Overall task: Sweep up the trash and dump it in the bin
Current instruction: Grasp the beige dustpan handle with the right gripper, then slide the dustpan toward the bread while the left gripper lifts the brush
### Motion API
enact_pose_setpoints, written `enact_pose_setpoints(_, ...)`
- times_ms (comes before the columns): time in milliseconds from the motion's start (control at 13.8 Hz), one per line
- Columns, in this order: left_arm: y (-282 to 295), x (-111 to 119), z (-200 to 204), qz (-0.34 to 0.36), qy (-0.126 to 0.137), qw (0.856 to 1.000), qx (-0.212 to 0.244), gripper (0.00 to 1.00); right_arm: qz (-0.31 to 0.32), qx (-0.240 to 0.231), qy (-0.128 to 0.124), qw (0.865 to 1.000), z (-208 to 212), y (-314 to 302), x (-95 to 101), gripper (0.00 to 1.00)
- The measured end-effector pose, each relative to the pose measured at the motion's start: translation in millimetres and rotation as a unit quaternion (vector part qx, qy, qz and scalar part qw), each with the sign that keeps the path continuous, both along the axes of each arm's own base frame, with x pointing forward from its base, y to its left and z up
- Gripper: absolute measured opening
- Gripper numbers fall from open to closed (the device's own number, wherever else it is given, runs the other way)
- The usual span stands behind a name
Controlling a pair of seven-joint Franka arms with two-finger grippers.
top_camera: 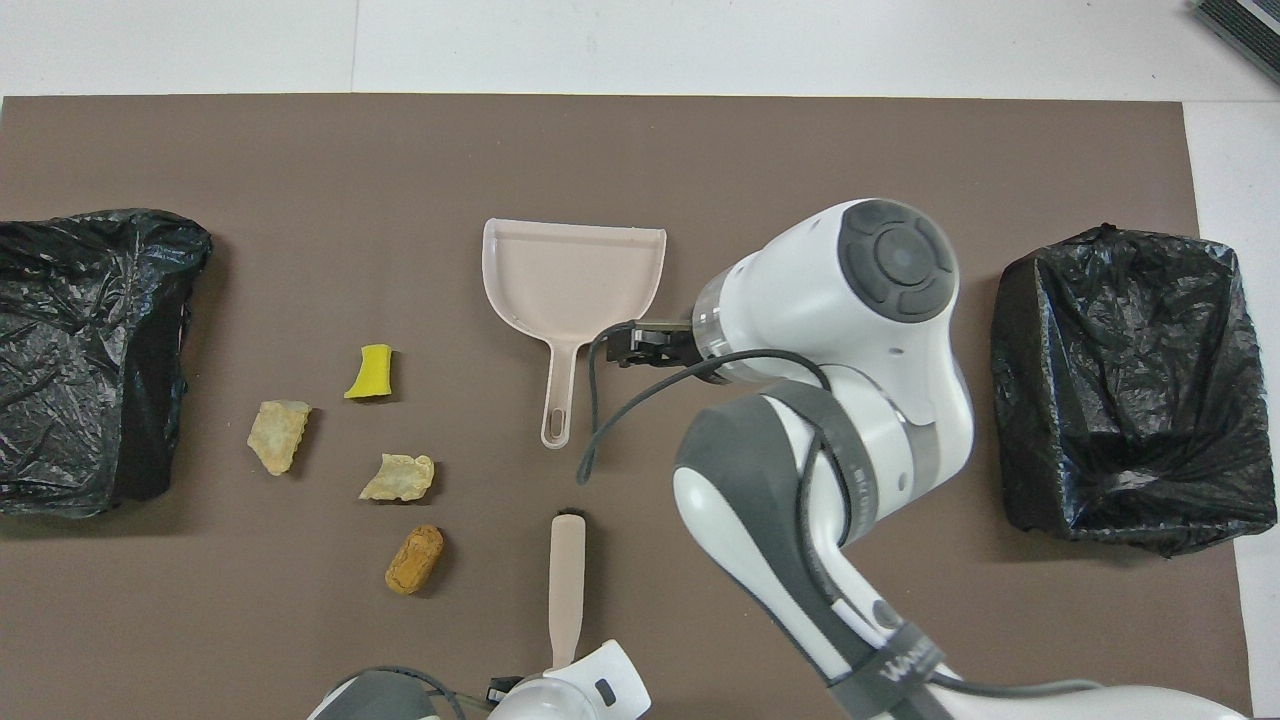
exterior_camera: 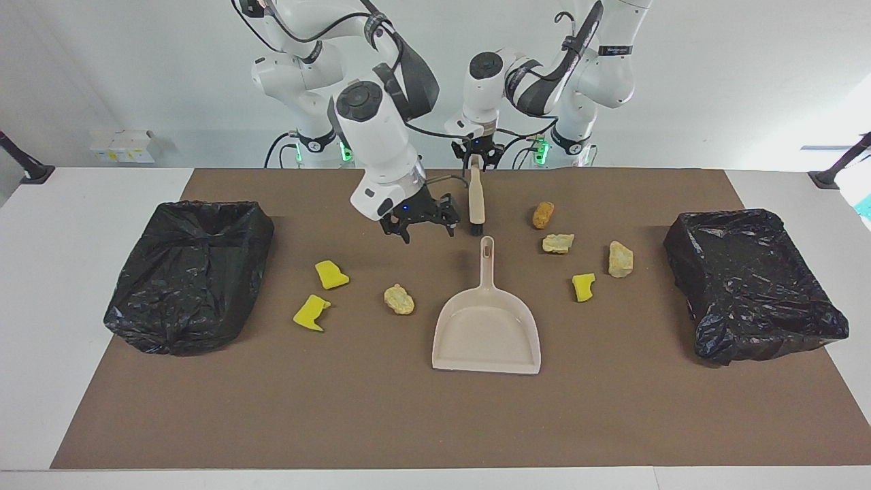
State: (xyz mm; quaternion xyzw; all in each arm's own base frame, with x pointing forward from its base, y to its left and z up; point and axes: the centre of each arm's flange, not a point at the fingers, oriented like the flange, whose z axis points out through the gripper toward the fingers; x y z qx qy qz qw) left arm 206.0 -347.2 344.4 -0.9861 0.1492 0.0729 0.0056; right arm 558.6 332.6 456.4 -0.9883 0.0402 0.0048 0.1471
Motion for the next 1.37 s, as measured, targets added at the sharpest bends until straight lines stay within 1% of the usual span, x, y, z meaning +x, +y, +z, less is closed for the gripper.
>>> enact_pose_setpoints(72,-0.1,-0.1,-0.1,0.001,0.000,1.000,0.000,0.27,-0.014,0.001,0.006,1.000,-13.0,16.4,-3.6,1.00)
enact_pose_setpoints(362,-0.1,-0.3,-0.3,0.001,0.000,1.000,0.000,0.27,-0.070,-0.002,0.033,0.997,-69.2,66.0,-16.1,1.00)
enact_pose_setpoints(506,0.5,-0.3,-0.8,0.007,0.002,1.000,0.003,0.27,-0.075,-0.021,0.039,0.996,-91.2,85.7,-26.9,1.00)
enact_pose_setpoints(651,2.3,-0.9,-1.9,0.017,0.007,1.000,0.011,0.27,-0.071,-0.044,0.035,0.996,-105.6,97.6,-35.1,1.00)
enact_pose_setpoints(868,4.7,-1.0,0.2,0.044,0.018,0.998,0.030,0.27,-0.057,-0.061,0.028,0.996,-115.2,102.6,-38.9,1.00)
enact_pose_setpoints(940,5.7,-0.7,2.9,0.054,0.024,0.997,0.040,0.27,-0.054,-0.065,0.025,0.996,-116.4,103.5,-39.6,0.94)
enact_pose_setpoints(1012,7.7,1.6,7.1,0.063,0.030,0.996,0.048,0.27,-0.049,-0.070,0.020,0.996,-117.0,104.1,-39.9,0.93)
enact_pose_setpoints(1085,11.1,7.2,13.0,0.071,0.033,0.996,0.051,0.27,-0.047,-0.071,0.017,0.996,-116.4,104.9,-39.5,0.85)
enact_pose_setpoints(1302,28.5,25.4,30.7,0.098,0.041,0.993,0.057,0.27,-0.038,-0.076,-0.005,0.996,-106.6,107.5,-33.5,0.84)
enact_pose_setpoints(1374,39.2,37.2,40.4,0.114,0.041,0.991,0.059,0.27,-0.031,-0.083,-0.015,0.996,-104.8,107.7,-32.1,0.73)
